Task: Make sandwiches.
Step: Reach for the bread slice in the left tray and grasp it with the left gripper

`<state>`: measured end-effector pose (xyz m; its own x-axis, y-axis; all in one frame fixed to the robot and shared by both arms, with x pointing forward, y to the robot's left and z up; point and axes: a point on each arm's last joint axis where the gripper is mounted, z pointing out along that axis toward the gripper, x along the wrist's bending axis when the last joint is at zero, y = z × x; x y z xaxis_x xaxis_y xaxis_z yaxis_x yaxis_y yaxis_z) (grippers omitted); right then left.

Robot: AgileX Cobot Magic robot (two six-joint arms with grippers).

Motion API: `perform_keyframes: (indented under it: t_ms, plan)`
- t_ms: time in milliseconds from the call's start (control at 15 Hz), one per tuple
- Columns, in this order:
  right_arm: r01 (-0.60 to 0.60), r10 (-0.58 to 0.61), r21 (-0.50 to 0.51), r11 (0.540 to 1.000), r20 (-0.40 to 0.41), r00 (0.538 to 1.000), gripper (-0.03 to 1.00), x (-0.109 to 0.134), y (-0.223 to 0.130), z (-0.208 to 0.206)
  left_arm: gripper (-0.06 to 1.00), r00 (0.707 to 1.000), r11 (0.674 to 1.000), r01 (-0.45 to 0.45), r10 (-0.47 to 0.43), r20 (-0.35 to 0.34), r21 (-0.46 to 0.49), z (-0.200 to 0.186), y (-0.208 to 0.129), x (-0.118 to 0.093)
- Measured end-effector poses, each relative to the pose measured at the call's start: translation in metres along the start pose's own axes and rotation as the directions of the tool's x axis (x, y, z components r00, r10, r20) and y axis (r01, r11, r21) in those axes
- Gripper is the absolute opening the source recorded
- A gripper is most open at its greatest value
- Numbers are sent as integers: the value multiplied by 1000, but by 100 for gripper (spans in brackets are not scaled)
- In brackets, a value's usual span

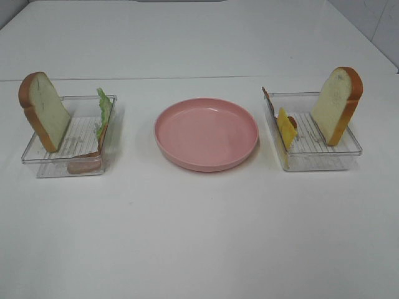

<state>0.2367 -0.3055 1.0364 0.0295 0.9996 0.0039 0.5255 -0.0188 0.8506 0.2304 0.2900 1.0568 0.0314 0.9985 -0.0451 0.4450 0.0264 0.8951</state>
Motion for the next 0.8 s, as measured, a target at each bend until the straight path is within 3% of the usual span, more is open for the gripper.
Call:
perform_keyframes:
  t_ms: [800]
  plan:
    - [0,0,0,1000,0,1000,98,0,0,0,99,1000,1000,0,0,0,0,0,0,0]
